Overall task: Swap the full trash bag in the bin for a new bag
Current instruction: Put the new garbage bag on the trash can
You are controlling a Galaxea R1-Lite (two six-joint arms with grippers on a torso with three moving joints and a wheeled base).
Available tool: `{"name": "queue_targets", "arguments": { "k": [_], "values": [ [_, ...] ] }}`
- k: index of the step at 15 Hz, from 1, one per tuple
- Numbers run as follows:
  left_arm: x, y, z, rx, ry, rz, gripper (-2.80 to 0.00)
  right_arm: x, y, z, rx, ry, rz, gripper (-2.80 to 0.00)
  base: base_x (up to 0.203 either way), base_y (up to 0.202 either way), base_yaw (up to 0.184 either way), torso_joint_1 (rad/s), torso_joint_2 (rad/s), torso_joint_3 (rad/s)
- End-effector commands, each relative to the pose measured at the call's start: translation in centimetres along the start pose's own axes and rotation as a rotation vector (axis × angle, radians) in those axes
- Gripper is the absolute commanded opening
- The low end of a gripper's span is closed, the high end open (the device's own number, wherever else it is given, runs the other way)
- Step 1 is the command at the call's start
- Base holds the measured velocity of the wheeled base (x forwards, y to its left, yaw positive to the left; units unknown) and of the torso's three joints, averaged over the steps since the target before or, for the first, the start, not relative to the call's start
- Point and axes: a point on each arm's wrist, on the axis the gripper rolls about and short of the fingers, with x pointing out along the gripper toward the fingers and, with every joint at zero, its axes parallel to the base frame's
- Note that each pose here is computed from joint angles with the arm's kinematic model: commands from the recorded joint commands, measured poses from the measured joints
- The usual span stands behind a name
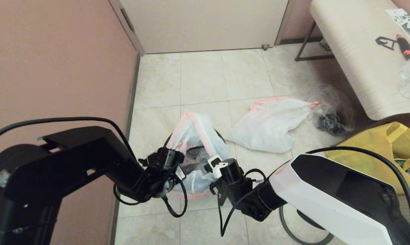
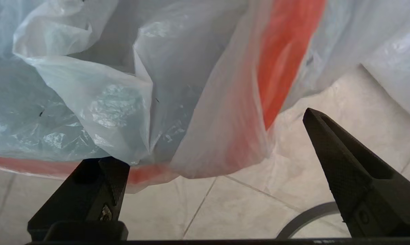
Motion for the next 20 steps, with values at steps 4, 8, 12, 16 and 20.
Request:
{"name": "queue_targets", "arguments": {
  "k": [4, 8, 12, 16, 20],
  "values": [
    [0.2, 0.1, -0.1, -0.006, -0.001, 0.005, -2.8, -1.0, -0.2, 0.9, 0.011, -0.021, 0.0, 0.0, 0.0, 0.0, 0.0, 0.0, 0.0, 0.0],
    [0.2, 0.1, 0.0, -0.008, -0.005, 0.001, -2.8, -2.9, -0.6, 0.4, -0.007, 0.012, 0.013, 0.0, 0.0, 0.0, 0.0, 0.0, 0.0, 0.0],
    [0.2, 0.0, 0.1, -0.012, -0.021, 0.004, -2.8, -3.1, -0.6, -0.4, 0.027, 0.017, 0.006, 0.0, 0.0, 0.0, 0.0, 0.0, 0.0, 0.0],
    [-0.1, -0.2, 0.4, -0.035, -0.096, -0.007, -2.8, -2.3, 0.0, -0.7, 0.028, -0.028, 0.013, 0.0, 0.0, 0.0, 0.0, 0.0, 0.0, 0.0],
    [-0.2, 0.0, 0.2, -0.055, -0.137, -0.05, -2.8, -2.9, -0.5, -0.3, 0.042, -0.036, 0.044, 0.0, 0.0, 0.0, 0.0, 0.0, 0.0, 0.0]
  ]
}}
